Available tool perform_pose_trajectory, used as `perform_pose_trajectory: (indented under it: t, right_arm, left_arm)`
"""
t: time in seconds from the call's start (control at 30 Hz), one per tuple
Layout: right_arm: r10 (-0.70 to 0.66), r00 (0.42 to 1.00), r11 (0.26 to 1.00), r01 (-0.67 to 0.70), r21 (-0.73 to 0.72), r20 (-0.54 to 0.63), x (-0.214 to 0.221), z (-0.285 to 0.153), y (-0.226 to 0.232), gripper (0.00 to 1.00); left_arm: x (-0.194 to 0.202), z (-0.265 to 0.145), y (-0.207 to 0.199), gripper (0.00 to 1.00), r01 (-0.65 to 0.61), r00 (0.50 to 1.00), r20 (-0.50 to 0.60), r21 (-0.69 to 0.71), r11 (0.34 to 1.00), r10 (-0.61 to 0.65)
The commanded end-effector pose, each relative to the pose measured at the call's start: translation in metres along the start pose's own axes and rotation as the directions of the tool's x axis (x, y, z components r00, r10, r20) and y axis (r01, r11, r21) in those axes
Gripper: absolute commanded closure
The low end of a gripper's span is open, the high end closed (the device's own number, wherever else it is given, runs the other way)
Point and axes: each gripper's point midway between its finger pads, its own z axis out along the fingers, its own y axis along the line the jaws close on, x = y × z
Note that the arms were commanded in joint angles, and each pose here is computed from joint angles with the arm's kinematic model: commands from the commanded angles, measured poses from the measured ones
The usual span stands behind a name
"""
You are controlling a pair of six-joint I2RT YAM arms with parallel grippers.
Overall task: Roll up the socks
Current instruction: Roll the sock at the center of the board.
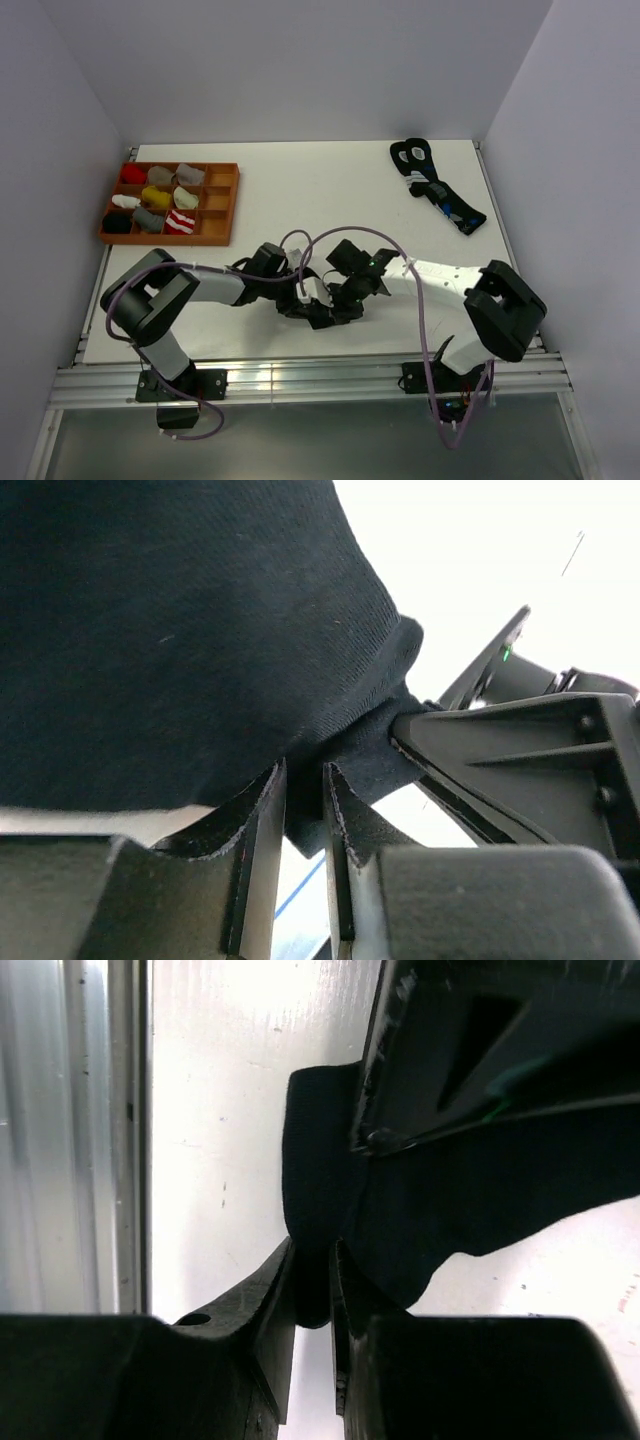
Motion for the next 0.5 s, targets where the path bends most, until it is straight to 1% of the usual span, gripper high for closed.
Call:
perform_pose_trajectory:
  t: [0.0, 0.07, 0.1, 0.13, 0.17, 0.2, 0.23, 0.27, 0.33, 0.37, 0.4, 0.43, 0.47]
  right_arm:
    - [0.066, 0.997, 0.984, -0.069, -0.163, -0.028, 0.005, -0.006, 0.022, 0.78]
    - [0.072, 0.997, 0.974, -0.075, -0.215, -0.02, -0.001, -0.007, 0.023, 0.78]
    - [0.108, 0.993, 0.956, -0.118, -0.269, -0.051, 0.005, -0.006, 0.031, 0.78]
    - [0.127, 0.991, 0.944, -0.134, -0.301, -0.044, 0.004, -0.006, 0.032, 0.78]
    - [0.132, 0.99, 0.941, -0.138, -0.309, -0.039, 0.0, -0.008, 0.028, 0.78]
    - [0.167, 0.984, 0.926, -0.179, -0.333, -0.064, 0.006, -0.007, 0.029, 0.78]
    - [0.182, 0.981, 0.918, -0.194, -0.345, -0.066, 0.007, -0.007, 0.028, 0.78]
    - [0.22, 0.972, 0.905, -0.234, -0.356, -0.079, 0.009, -0.007, 0.022, 0.78]
    - [0.243, 0.966, 0.887, -0.26, -0.382, -0.094, 0.01, -0.007, 0.019, 0.78]
    - [0.254, 0.964, 0.881, -0.265, -0.393, -0.079, 0.003, -0.009, 0.013, 0.78]
    - [0.304, 0.945, 0.846, -0.325, -0.422, -0.118, 0.009, -0.009, 0.014, 0.78]
    - [0.323, 0.937, 0.831, -0.347, -0.435, -0.13, 0.009, -0.009, 0.012, 0.78]
    - [0.331, 0.934, 0.817, -0.355, -0.455, -0.134, 0.007, -0.006, 0.005, 0.78]
  left_arm:
    - [-0.03, -0.004, -0.002, 0.73, 0.022, 0.978, 0.206, -0.012, 1.0, -0.019]
    - [-0.034, -0.006, -0.003, 0.73, 0.004, 0.969, 0.246, -0.023, 1.0, 0.002]
    - [-0.034, -0.006, -0.003, 0.73, -0.003, 0.965, 0.261, -0.027, 1.0, 0.01]
    - [-0.033, -0.007, 0.001, 0.73, -0.003, 0.961, 0.275, -0.041, 0.999, 0.014]
    - [-0.035, -0.008, -0.001, 0.73, -0.021, 0.953, 0.302, -0.043, 0.999, 0.033]
    - [-0.036, -0.012, -0.005, 0.72, -0.034, 0.944, 0.326, -0.034, 0.999, 0.043]
    - [-0.033, -0.014, 0.0, 0.72, -0.036, 0.941, 0.336, -0.041, 0.999, 0.048]
    - [-0.036, -0.018, -0.007, 0.72, -0.062, 0.924, 0.377, -0.033, 0.998, 0.07]
    - [-0.03, -0.021, 0.0, 0.72, -0.073, 0.914, 0.397, -0.048, 0.996, 0.086]
    - [-0.031, -0.026, -0.006, 0.71, -0.095, 0.899, 0.425, -0.04, 0.995, 0.103]
    - [-0.033, -0.029, -0.004, 0.71, -0.098, 0.882, 0.457, -0.057, 0.994, 0.113]
    - [-0.027, -0.029, -0.001, 0.71, -0.11, 0.878, 0.461, -0.067, 0.992, 0.128]
    - [-0.026, -0.033, -0.006, 0.71, -0.134, 0.865, 0.48, -0.058, 0.989, 0.146]
